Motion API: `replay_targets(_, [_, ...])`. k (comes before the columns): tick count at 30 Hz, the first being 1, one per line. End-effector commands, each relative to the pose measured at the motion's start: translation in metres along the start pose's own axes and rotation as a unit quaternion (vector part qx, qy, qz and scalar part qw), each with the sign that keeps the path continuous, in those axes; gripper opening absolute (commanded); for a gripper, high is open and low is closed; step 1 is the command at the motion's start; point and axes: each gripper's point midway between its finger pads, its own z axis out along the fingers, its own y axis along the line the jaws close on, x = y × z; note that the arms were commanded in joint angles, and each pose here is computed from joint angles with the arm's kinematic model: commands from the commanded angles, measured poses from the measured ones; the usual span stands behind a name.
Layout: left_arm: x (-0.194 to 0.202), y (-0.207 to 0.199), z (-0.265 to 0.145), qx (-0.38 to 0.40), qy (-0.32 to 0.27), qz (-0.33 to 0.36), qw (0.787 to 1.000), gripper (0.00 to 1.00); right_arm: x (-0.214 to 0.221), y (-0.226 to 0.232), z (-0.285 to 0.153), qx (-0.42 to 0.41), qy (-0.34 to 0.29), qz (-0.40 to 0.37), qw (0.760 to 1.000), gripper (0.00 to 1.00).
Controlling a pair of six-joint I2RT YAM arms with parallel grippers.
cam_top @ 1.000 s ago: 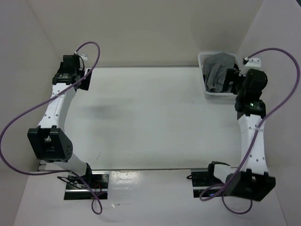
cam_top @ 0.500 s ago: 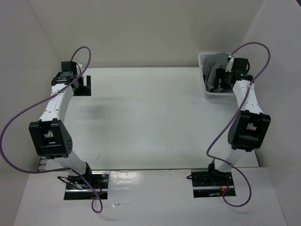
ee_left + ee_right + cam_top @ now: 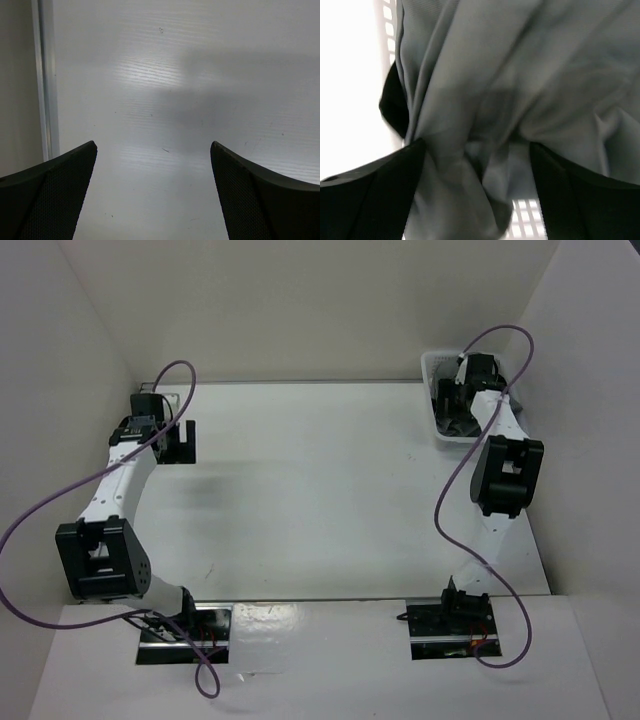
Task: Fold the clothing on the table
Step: Grab the skirt from the pile, then move the skirt to the center of the board
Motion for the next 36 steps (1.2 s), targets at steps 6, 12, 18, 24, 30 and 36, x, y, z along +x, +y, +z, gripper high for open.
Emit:
replay_targets(6, [-0.007,0.011,-0.031,-0.018,-0.047,0.007,0.999,1.00,-0.014,0.009,0.039,0.024,-0.005,-0.024,0.999,0.21])
replay_targets(12, [-0.007,0.015,-0.044,-0.025,-0.059,0.010,0.998,1.00,-0.079,-0.010,-0.029,0.050,-0.080,-0.024,0.995,0.00])
replay_targets(18, [-0.016,0.017,-0.054,-0.027,-0.081,0.012,0.996,1.00,-0.192,-0.022,-0.214,0.066,-0.249,-0.036,0.966,0.00])
replay_targets(24, [-0.020,0.020,-0.056,-0.022,-0.086,0.002,0.996,1.00,-0.199,0.052,-0.313,-0.003,-0.324,-0.103,0.940,0.00])
replay_targets(30, [-0.020,0.020,-0.068,-0.016,-0.092,-0.001,0.996,1.00,-0.158,0.202,-0.359,-0.218,-0.326,-0.208,0.896,0.00])
replay_targets(36, [-0.010,0.025,-0.083,-0.025,-0.099,-0.006,0.995,1.00,-0.151,0.239,-0.414,-0.351,-0.350,-0.235,0.836,0.00])
